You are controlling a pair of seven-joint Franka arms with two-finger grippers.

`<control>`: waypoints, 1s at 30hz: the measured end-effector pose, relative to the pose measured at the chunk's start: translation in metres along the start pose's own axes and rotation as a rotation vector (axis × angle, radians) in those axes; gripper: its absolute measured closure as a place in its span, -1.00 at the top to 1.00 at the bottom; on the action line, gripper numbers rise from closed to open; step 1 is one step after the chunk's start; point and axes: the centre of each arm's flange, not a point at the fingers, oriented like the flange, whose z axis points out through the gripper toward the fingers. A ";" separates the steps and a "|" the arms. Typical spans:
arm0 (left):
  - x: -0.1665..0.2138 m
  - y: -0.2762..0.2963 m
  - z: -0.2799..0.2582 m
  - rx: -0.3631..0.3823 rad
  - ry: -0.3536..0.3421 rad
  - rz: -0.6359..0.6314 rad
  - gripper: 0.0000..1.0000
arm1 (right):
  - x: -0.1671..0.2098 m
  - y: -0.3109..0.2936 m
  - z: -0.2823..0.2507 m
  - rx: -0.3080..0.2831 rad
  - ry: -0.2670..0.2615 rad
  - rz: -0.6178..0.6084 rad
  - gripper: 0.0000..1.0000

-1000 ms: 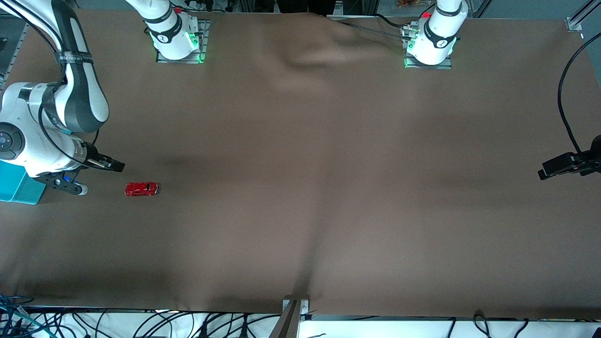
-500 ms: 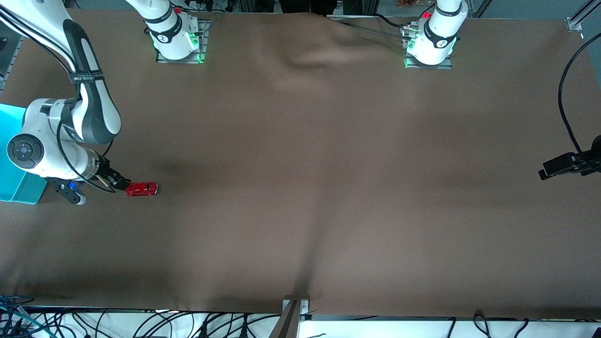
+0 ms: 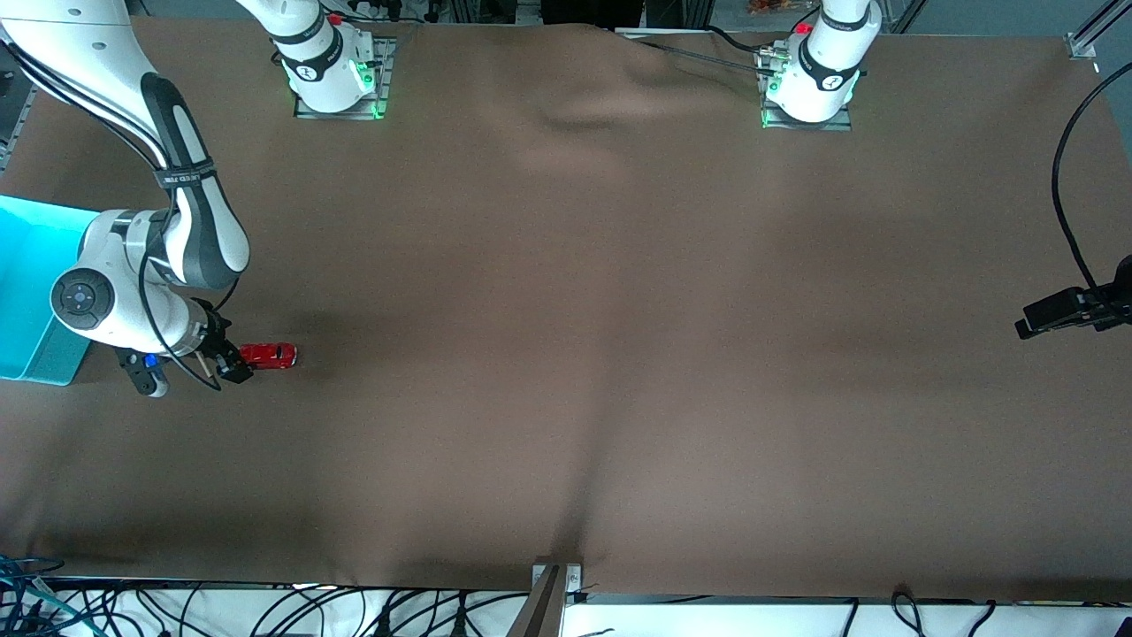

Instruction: Wind red beetle toy and store in blue box

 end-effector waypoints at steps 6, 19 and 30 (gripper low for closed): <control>0.000 0.000 0.000 0.000 0.000 0.002 1.00 | 0.000 -0.004 0.005 0.019 0.010 0.050 1.00; 0.000 0.000 0.000 0.000 0.000 0.004 1.00 | -0.010 -0.019 0.033 0.049 0.014 0.119 1.00; 0.000 0.000 0.000 0.000 0.000 0.005 1.00 | -0.009 -0.021 0.043 0.062 0.020 0.119 1.00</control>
